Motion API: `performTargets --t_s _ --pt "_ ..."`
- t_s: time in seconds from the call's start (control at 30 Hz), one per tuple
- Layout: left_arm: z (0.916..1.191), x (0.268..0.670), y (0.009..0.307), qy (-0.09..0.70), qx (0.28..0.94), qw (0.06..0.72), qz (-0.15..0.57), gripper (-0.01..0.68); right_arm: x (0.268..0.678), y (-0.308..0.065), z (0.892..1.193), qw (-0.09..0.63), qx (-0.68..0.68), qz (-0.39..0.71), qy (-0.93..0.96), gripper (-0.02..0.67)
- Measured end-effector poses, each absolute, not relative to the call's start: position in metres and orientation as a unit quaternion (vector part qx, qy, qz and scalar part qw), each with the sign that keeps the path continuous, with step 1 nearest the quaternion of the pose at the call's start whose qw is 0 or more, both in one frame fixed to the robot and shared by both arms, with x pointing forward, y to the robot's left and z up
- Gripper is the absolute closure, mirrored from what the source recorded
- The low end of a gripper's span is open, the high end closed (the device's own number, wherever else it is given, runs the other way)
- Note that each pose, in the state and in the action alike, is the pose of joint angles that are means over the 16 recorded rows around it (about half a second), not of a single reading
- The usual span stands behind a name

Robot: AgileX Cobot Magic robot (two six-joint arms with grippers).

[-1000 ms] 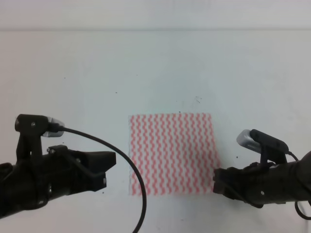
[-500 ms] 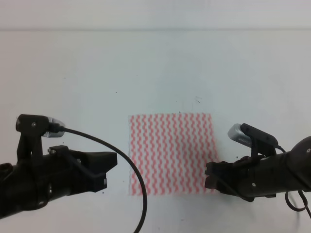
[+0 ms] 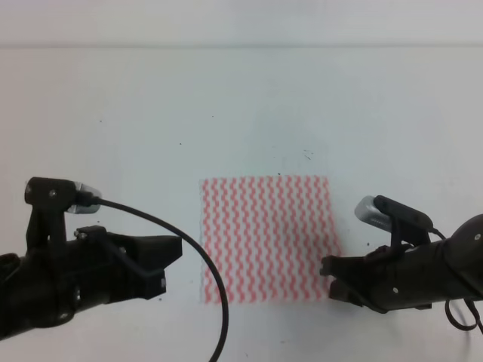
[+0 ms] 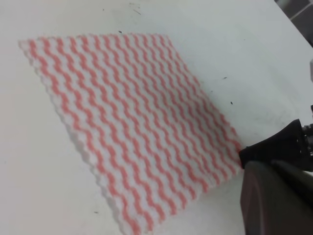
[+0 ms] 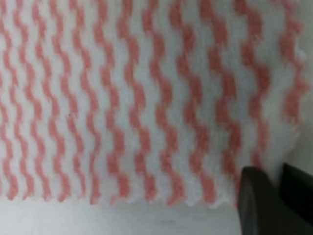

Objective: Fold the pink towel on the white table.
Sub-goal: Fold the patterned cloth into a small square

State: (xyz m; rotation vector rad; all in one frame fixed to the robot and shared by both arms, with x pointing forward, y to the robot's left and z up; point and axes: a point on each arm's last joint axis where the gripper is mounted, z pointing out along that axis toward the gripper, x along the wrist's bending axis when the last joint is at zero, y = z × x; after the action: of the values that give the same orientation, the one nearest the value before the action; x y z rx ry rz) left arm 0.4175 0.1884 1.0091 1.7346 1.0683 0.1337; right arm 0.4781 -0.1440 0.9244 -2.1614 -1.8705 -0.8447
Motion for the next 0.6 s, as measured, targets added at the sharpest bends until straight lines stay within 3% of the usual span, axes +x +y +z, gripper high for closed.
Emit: performTargets --t_s 0.3,0.6 --pt "1.008 0.416 0.189 0.399 0.758 0.509 0.084 0.676 0.482 -0.141 0.929 0.081 -0.718 -0.291 -0.627 0.659" --pt "1.004 0.417 0.188 0.315 0.801 0.492 0.130 0.676 0.494 -0.134 0.943 0.076 -0.705 -0.317 -0.630 0.665"
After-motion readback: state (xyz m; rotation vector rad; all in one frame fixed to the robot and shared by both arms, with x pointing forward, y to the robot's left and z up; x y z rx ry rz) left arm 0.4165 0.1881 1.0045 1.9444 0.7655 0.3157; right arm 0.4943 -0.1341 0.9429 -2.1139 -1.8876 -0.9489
